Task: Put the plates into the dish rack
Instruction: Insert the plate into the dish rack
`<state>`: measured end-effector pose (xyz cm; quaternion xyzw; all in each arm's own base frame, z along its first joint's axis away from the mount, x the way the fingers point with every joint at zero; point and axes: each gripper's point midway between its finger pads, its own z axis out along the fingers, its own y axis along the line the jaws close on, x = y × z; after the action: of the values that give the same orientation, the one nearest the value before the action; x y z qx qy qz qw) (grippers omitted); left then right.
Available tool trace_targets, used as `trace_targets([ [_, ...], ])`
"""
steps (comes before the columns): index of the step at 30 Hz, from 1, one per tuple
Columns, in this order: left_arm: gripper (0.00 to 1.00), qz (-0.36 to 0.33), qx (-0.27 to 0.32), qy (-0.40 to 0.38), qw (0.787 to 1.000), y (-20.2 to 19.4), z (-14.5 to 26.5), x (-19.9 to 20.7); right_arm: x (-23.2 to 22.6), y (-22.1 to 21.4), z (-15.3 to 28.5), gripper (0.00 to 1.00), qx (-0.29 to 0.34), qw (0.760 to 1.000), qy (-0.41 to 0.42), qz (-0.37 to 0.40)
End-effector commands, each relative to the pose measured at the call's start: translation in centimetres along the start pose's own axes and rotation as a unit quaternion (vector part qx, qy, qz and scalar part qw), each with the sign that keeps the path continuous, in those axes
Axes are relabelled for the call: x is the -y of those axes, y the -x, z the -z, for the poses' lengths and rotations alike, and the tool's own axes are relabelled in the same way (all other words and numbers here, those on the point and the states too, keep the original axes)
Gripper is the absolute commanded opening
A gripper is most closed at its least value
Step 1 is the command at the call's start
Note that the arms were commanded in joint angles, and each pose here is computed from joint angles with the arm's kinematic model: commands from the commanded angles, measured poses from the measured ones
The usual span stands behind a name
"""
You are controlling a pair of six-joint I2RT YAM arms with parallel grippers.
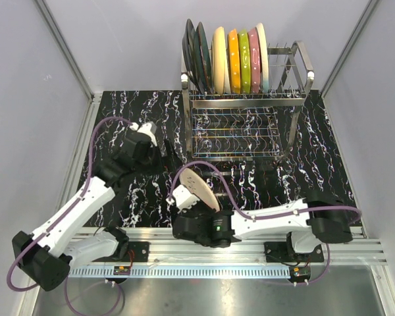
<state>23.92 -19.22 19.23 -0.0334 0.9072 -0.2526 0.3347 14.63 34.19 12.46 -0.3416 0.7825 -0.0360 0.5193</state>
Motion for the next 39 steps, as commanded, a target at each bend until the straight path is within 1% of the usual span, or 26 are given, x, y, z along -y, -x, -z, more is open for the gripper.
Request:
trace_targets([
  [1, 0.99, -0.013, 0.066, 0.017, 0.998, 3.8, 3.1, -0.4, -2.7, 2.7, 2.1, 0.03, 0.025, 0.986, 0.098, -0.134],
  [5, 0.99, -0.018, 0.117, 0.023, 0.993, 5.9, 6.1, -0.7, -2.3, 4.8, 3.5, 0.01, 0.043, 0.979, 0.127, -0.152],
  [10, 0.99, -0.047, 0.173, 0.039, 0.983, 8.0, 9.8, -1.1, 0.1, 10.0, 6.3, 0.0, 0.108, 0.962, 0.159, -0.193],
  [15, 0.99, -0.074, 0.197, 0.081, 0.974, 8.9, 12.0, -2.5, 4.9, 14.9, 9.7, 0.0, 0.173, 0.946, 0.157, -0.225],
  [17, 0.99, -0.081, 0.198, 0.088, 0.973, 8.8, 12.1, -2.9, 7.5, 16.7, 11.2, 0.0, 0.201, 0.937, 0.148, -0.245],
  [20, 0.99, -0.081, 0.197, 0.093, 0.973, 8.5, 11.8, -3.3, 11.2, 19.3, 13.2, 0.0, 0.244, 0.927, 0.131, -0.253],
  [22, 0.99, -0.083, 0.19, 0.092, 0.974, 8.2, 11.5, -3.3, 13.6, 20.7, 14.3, 0.0, 0.268, 0.927, 0.108, -0.238],
  [23, 0.99, -0.085, 0.188, 0.091, 0.974, 8.1, 11.2, -3.3, 15.6, 22.3, 15.5, 0.0, 0.29, 0.926, 0.093, -0.225],
  [25, 0.99, -0.085, 0.184, 0.088, 0.975, 7.9, 11.0, -3.3, 17.9, 23.9, 16.6, 0.0, 0.309, 0.923, 0.068, -0.218],
  [26, 0.99, -0.083, 0.182, 0.088, 0.976, 7.8, 10.8, -3.4, 20.3, 25.5, 17.9, 0.0, 0.33, 0.92, 0.047, -0.208],
  [28, 0.99, -0.083, 0.178, 0.083, 0.977, 7.6, 10.6, -3.3, 22.7, 27.5, 19.5, 0.0, 0.359, 0.909, 0.027, -0.211],
  [29, 0.99, -0.082, 0.177, 0.083, 0.977, 7.5, 10.5, -3.3, 25.6, 29.3, 21.3, 0.0, 0.388, 0.895, 0.006, -0.219],
  [31, 0.99, -0.083, 0.174, 0.081, 0.978, 7.3, 10.4, -3.3, 27.2, 30.8, 22.3, 0.0, 0.403, 0.891, -0.014, -0.208],
  [32, 0.99, -0.085, 0.173, 0.081, 0.978, 7.3, 10.3, -3.3, 29.4, 32.0, 23.8, 0.0, 0.418, 0.881, -0.024, -0.221],
  [33, 0.99, -0.084, 0.172, 0.083, 0.978, 7.2, 10.3, -3.4, 30.9, 32.4, 23.9, 0.0, 0.421, 0.881, -0.049, -0.209],
  [34, 0.99, -0.087, 0.171, 0.084, 0.978, 7.2, 10.3, -3.5, 32.1, 33.7, 24.7, 0.0, 0.434, 0.874, -0.054, -0.213],
  [35, 0.99, -0.086, 0.172, 0.086, 0.978, 7.2, 10.2, -3.6, 32.5, 33.9, 24.5, 0.0, 0.43, 0.879, -0.061, -0.197],
  [36, 0.99, -0.086, 0.171, 0.088, 0.977, 7.2, 10.2, -3.6, 33.4, 34.3, 23.1, 0.0, 0.419, 0.884, -0.094, -0.187],
  [37, 0.99, -0.088, 0.17, 0.087, 0.978, 7.2, 10.2, -3.6, 34.9, 34.8, 23.6, 0.0, 0.423, 0.88, -0.105, -0.187],
  [39, 0.99, -0.088, 0.171, 0.088, 0.977, 7.2, 10.1, -3.6, 36.1, 35.1, 21.5, 0.0, 0.402, 0.89, -0.14, -0.163],
])
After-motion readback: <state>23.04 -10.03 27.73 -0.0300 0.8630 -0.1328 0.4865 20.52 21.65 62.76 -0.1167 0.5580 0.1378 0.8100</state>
